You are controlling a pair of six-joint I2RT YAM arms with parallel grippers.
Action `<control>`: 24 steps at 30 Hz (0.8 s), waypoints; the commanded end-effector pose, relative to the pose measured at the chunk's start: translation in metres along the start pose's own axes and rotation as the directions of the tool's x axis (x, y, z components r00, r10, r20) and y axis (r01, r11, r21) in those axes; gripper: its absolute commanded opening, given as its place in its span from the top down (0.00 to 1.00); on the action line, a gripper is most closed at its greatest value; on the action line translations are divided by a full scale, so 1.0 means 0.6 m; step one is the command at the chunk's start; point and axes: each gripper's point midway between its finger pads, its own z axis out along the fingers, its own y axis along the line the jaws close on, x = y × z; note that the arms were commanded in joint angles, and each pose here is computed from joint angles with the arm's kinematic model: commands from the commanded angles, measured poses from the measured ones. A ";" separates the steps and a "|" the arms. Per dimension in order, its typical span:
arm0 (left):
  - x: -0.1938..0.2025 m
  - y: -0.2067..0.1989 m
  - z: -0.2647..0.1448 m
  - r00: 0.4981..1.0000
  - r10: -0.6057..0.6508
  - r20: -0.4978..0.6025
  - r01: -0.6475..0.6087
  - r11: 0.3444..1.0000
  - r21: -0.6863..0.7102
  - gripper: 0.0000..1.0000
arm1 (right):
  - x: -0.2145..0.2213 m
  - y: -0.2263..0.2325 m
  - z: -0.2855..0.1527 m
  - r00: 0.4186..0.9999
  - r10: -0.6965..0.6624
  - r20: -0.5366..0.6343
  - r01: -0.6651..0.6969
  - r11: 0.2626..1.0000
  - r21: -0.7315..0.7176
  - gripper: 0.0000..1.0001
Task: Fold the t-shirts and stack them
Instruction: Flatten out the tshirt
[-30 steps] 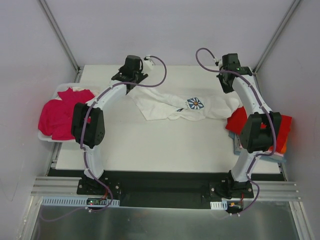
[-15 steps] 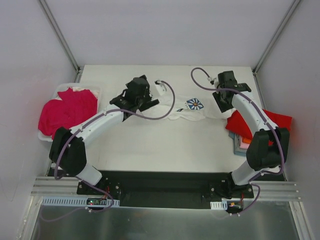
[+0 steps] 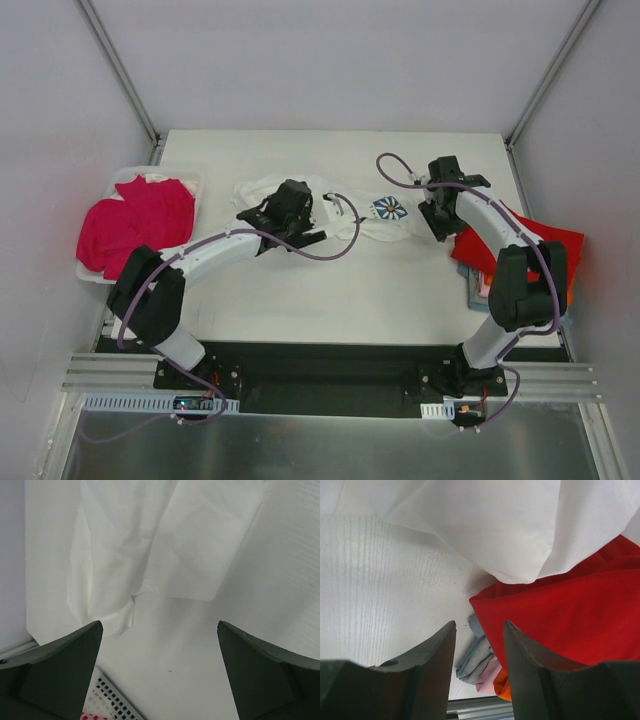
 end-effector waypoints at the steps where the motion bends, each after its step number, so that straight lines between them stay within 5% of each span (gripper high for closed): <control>1: -0.011 -0.027 0.026 1.000 -0.027 0.010 0.026 0.997 0.079 0.01 | -0.032 -0.018 -0.011 0.999 -0.012 0.035 0.011 0.999 0.031 0.53; 24: -0.004 -0.078 0.115 0.998 -0.033 -0.056 0.044 0.980 0.193 0.04 | -0.049 -0.020 -0.014 0.999 -0.009 0.047 0.008 1.000 0.017 0.54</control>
